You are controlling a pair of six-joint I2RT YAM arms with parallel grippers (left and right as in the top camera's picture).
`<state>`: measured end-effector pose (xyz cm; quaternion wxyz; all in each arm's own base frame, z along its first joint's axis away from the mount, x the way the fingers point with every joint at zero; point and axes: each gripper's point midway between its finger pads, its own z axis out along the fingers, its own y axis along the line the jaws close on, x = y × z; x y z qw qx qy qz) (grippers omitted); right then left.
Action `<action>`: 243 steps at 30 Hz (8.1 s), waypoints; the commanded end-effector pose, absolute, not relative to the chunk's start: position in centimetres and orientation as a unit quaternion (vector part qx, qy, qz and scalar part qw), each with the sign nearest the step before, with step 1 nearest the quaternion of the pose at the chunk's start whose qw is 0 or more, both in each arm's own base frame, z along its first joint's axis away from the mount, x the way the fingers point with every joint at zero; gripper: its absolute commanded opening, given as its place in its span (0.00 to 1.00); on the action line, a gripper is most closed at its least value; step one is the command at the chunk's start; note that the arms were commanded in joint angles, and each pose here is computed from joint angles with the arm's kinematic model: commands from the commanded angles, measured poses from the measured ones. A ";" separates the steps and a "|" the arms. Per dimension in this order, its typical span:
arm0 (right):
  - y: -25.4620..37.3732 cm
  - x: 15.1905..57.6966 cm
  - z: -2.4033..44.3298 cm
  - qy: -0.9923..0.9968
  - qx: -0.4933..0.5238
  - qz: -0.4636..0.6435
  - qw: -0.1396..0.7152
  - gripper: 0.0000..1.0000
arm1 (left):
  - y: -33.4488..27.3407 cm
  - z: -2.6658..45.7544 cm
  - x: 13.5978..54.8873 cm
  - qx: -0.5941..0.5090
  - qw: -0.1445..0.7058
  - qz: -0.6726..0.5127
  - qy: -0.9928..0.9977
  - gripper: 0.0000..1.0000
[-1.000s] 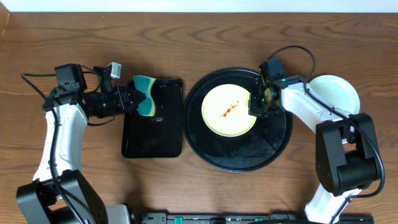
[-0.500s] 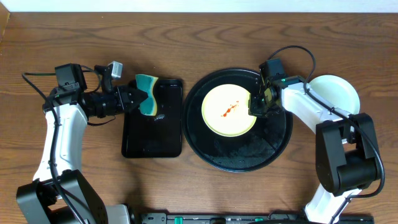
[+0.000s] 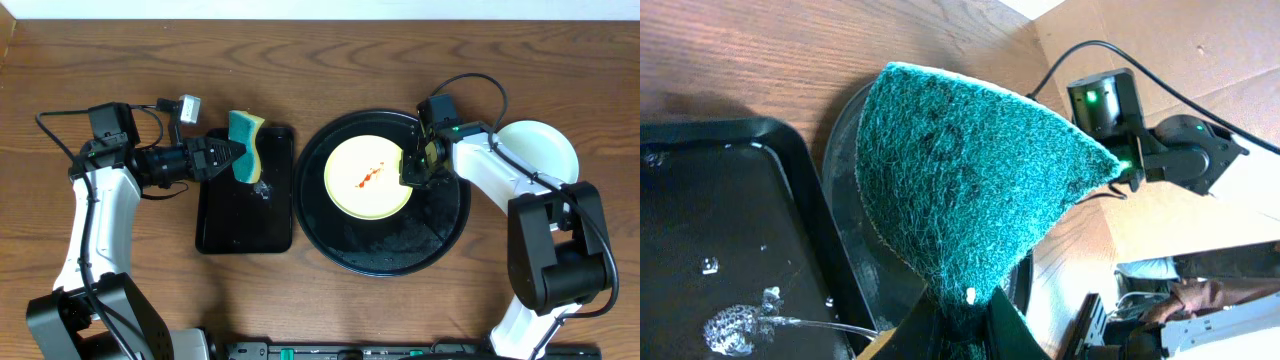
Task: Clean dirty plates on tray and stack at the side
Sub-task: 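Lift the sponge out of the small tray with the left gripper, then move the left-held sponge over the yellow plate, then scrub the red stain on the yellow plate with the left-held sponge, then return the sponge to the small black tray with the left gripper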
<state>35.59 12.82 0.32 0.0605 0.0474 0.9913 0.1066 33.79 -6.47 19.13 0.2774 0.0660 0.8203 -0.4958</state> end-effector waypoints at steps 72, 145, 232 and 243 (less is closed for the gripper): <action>12.8 34.6 -1.0 0.994 0.044 0.096 0.039 0.01 | -1.0 9.8 33.5 -0.266 0.161 -0.037 0.950 0.07; 12.8 34.6 -1.0 0.994 0.044 0.097 0.038 0.01 | -26.0 6.2 36.5 0.109 0.172 -0.201 0.958 0.07; 12.9 34.8 -1.0 0.993 0.044 0.098 0.043 0.20 | -17.7 16.6 37.2 0.005 0.290 -0.116 0.950 0.08; 13.6 35.4 -0.8 0.992 0.037 0.107 0.057 0.01 | -8.1 11.1 35.1 -0.063 0.183 -0.036 0.980 0.08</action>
